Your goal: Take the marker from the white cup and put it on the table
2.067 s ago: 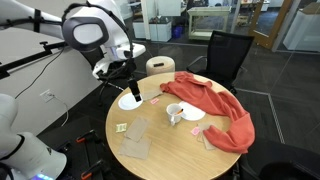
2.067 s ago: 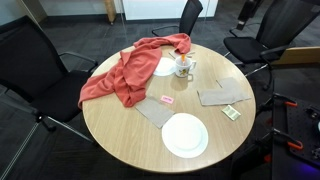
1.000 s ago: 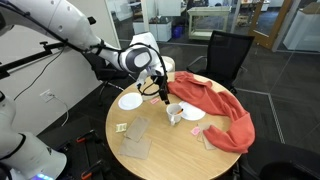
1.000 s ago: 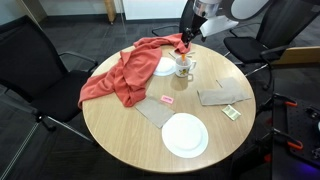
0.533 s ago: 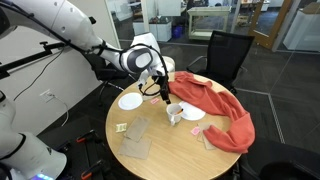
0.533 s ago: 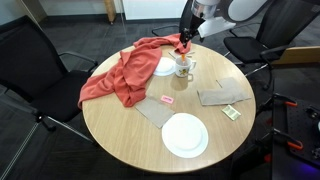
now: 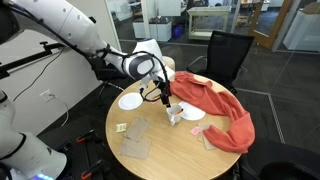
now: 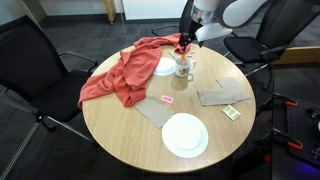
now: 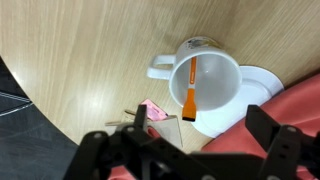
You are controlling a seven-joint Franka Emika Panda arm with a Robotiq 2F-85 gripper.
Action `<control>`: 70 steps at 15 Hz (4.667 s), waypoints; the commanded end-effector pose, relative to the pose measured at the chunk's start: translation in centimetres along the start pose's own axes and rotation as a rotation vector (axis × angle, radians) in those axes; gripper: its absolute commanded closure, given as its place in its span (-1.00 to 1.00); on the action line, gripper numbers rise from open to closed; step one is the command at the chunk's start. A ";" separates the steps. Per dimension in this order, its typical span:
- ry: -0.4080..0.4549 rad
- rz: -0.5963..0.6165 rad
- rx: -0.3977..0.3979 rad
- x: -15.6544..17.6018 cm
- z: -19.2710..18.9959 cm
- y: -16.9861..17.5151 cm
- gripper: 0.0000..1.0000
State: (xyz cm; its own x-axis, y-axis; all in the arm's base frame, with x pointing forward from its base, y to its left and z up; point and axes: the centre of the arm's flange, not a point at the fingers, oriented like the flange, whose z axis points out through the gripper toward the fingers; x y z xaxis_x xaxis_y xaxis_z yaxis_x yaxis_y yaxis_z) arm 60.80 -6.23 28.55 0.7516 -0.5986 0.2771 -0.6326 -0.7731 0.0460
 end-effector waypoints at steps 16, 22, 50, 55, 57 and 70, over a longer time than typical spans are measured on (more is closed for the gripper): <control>0.047 0.117 0.089 1.1 5.7 -2.0 -0.29; 0.031 0.120 0.073 1.1 7.1 -2.3 -0.17; 0.057 0.128 0.020 1.9 8.3 -2.3 0.94; 0.097 0.130 0.047 2.2 4.4 -1.2 0.94; 0.121 0.132 0.061 2.3 2.6 -0.8 0.94; 0.135 -0.170 0.272 -1.8 -9.4 -6.5 0.94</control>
State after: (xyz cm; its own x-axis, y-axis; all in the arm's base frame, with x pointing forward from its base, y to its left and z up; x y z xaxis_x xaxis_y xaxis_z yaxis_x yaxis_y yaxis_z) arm 62.79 -0.29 35.60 0.7471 -0.5062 0.4308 -0.4955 -0.8562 -0.1467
